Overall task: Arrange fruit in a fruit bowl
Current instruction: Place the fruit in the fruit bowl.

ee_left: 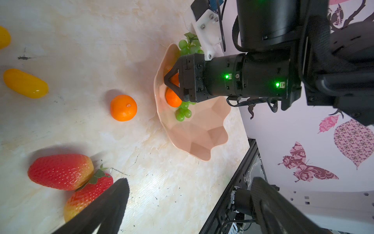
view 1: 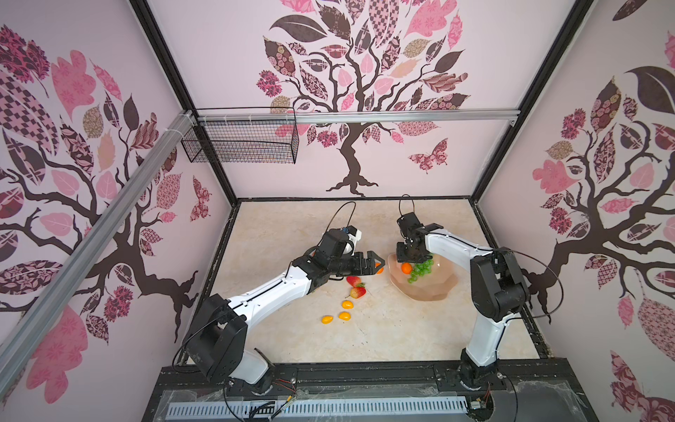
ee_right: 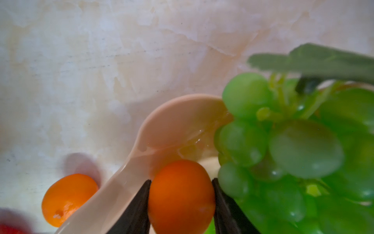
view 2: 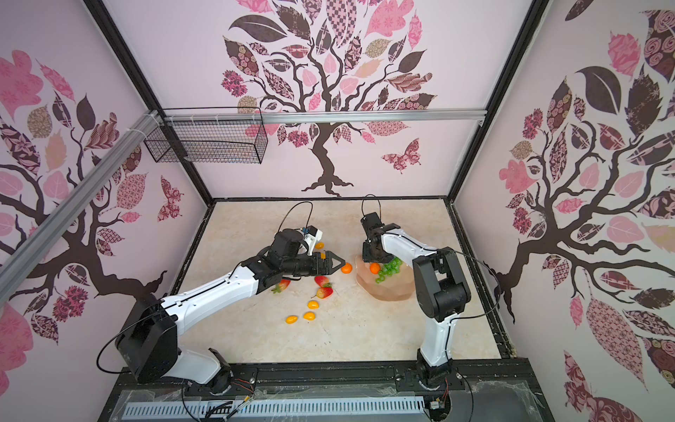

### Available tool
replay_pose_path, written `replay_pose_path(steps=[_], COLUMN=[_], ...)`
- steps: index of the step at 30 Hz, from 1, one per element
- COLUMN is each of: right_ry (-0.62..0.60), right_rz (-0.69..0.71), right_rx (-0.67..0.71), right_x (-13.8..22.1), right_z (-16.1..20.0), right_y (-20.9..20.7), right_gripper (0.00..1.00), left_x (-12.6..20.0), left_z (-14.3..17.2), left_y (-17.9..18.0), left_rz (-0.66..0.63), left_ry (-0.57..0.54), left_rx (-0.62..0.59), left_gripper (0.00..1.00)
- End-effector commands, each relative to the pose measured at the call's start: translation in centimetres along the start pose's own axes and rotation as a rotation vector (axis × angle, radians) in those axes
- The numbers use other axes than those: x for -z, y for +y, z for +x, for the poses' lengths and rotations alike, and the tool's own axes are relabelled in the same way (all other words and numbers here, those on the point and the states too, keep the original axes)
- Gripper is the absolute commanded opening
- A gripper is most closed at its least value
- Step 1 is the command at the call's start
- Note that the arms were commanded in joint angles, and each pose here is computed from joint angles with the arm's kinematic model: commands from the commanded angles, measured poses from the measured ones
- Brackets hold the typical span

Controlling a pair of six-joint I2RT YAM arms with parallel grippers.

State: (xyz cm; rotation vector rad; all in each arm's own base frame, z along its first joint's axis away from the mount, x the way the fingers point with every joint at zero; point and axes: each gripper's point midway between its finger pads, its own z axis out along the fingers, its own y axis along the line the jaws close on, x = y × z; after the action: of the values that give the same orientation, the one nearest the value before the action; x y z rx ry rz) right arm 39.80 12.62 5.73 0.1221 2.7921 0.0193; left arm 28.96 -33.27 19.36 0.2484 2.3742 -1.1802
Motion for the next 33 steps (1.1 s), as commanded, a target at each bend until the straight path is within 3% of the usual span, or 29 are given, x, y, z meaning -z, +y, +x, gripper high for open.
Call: replay_pose_path(steps=[1, 15, 26, 33], right_ry=[-0.005, -0.053, -0.101, -0.143], right_rz=[0.018, -0.010, -0.078, -0.147], right_rx=[0.000, -0.011, -0.012, 0.068], right_x=[-0.4, 2.6, 6.5, 8.4], right_z=[-0.7, -1.7, -1.8, -0.4], right_y=[-0.2, -0.1, 0.5, 3.5], right_gripper=[0.51, 0.61, 0.61, 0.60], left_x=[0.0, 0.9, 2.7, 5.3], left_z=[-1.3, -1.2, -1.7, -2.4], left_y=[-1.3, -1.6, -2.2, -1.3], left_rz=[0.025, 0.015, 0.005, -0.021], left_ry=[-0.024, -0.029, -0.071, -0.153], left_rx=[-0.025, -0.040, -0.056, -0.044], left_gripper=[0.98, 0.98, 0.98, 0.98])
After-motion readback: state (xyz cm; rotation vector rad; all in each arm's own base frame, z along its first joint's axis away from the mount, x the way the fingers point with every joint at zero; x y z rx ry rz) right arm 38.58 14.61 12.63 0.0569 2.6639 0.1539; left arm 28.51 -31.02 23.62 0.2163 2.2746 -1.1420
